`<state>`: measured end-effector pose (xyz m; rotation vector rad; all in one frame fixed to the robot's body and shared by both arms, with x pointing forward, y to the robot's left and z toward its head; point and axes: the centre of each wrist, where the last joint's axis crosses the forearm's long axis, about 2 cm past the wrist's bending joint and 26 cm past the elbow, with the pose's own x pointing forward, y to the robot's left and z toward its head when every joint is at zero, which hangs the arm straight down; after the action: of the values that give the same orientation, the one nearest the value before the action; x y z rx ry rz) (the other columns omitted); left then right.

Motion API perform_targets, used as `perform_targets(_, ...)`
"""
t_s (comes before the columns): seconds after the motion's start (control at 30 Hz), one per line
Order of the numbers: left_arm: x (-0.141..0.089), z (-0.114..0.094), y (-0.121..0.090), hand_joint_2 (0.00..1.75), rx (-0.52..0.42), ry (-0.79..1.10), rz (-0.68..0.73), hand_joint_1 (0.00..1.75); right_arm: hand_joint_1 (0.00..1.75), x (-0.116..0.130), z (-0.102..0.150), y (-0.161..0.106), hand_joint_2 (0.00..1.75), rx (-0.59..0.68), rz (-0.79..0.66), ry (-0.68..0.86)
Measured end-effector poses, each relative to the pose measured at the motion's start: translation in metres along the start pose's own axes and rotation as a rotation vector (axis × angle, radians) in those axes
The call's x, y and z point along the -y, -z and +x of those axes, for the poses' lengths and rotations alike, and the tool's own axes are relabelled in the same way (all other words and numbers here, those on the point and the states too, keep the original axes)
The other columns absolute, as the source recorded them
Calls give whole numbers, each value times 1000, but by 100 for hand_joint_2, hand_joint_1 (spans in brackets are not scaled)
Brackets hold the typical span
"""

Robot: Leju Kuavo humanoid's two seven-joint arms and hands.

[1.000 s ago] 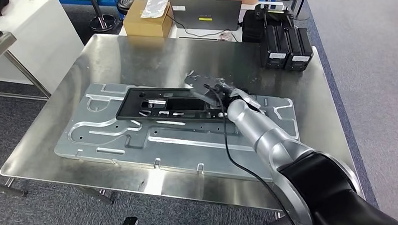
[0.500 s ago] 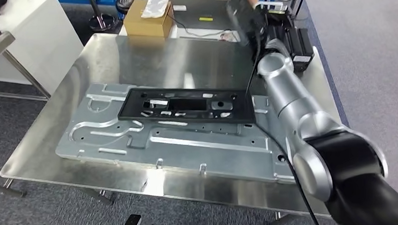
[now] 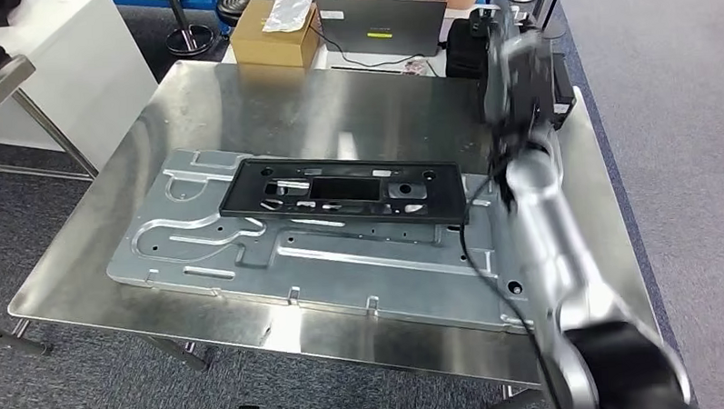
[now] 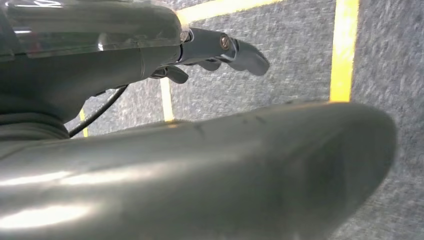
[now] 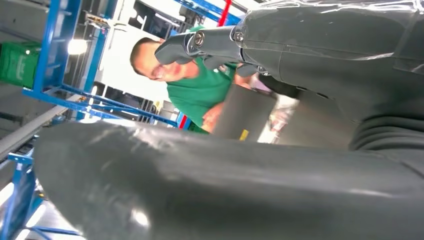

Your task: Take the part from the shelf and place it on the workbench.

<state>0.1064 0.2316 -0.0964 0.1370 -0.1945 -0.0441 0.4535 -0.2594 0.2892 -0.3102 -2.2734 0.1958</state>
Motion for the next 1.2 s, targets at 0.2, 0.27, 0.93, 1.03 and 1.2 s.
perform_targets(0.2, 0, -16, 1, 0, -33, -59, 6, 0, 0, -38, -5, -98, 0, 2, 31, 40)
perform_targets(0.27, 0, -21, 1, 0, -38, -75, 7, 0, 0, -51, -4, -127, 0, -11, 55, 44)
perform_targets(0.93, -3, -29, 1, 0, -42, -98, 13, 0, 0, -89, 48, -212, 0, 208, 33, 38)
perform_targets(1.03, -4, -30, 2, 0, -44, -100, 14, 0, 0, -92, 52, -214, 0, 227, 30, 33)
perform_targets(1.2, -5, -34, 2, 0, -51, -105, 16, 0, 0, -99, 58, -218, 0, 249, 31, 28)
